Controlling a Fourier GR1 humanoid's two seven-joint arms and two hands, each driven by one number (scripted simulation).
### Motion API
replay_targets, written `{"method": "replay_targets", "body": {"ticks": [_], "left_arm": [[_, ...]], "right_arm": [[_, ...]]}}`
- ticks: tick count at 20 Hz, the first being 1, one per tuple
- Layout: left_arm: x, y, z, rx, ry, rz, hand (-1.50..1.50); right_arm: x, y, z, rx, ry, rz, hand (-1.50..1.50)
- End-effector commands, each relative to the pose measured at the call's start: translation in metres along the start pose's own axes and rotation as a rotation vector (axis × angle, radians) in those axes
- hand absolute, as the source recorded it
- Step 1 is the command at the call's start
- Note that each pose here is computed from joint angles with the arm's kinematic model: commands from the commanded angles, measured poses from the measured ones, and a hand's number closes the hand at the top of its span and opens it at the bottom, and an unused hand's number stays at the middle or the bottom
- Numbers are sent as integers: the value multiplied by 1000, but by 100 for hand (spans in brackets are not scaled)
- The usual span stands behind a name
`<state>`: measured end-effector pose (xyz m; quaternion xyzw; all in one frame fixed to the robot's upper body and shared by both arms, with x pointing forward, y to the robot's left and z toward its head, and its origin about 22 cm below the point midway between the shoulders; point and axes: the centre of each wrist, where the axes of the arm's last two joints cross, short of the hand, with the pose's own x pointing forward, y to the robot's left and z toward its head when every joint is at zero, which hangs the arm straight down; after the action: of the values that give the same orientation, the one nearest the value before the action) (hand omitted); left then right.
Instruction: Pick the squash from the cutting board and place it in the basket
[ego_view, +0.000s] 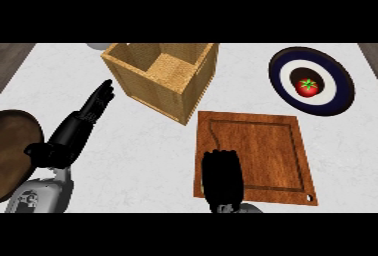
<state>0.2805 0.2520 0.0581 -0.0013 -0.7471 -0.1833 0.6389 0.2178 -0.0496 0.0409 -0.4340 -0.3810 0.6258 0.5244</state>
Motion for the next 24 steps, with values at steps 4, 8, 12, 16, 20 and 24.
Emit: {"method": "replay_targets", "body": {"ticks": [4, 8, 12, 16, 20, 24], "left_arm": [[6, -11, -13, -41, -32, 8, 0], [8, -14, -15, -71, -30, 7, 0], [10, -15, -18, -90, -41, 8, 0], [8, -17, -20, -99, -18, 1, 0], [6, -23, -25, -108, -13, 22, 0], [9, -21, -28, -102, -17, 7, 0]], "right_arm": [[23, -22, 11, -143, 17, -273, 150], [24, -39, 15, -210, -9, -487, 150], [26, -71, 26, -386, -70, -711, 150], [32, -96, 37, -554, -130, -843, 150], [38, -113, 39, -629, -128, -921, 150], [42, -123, 33, -639, -74, -950, 150]]}}
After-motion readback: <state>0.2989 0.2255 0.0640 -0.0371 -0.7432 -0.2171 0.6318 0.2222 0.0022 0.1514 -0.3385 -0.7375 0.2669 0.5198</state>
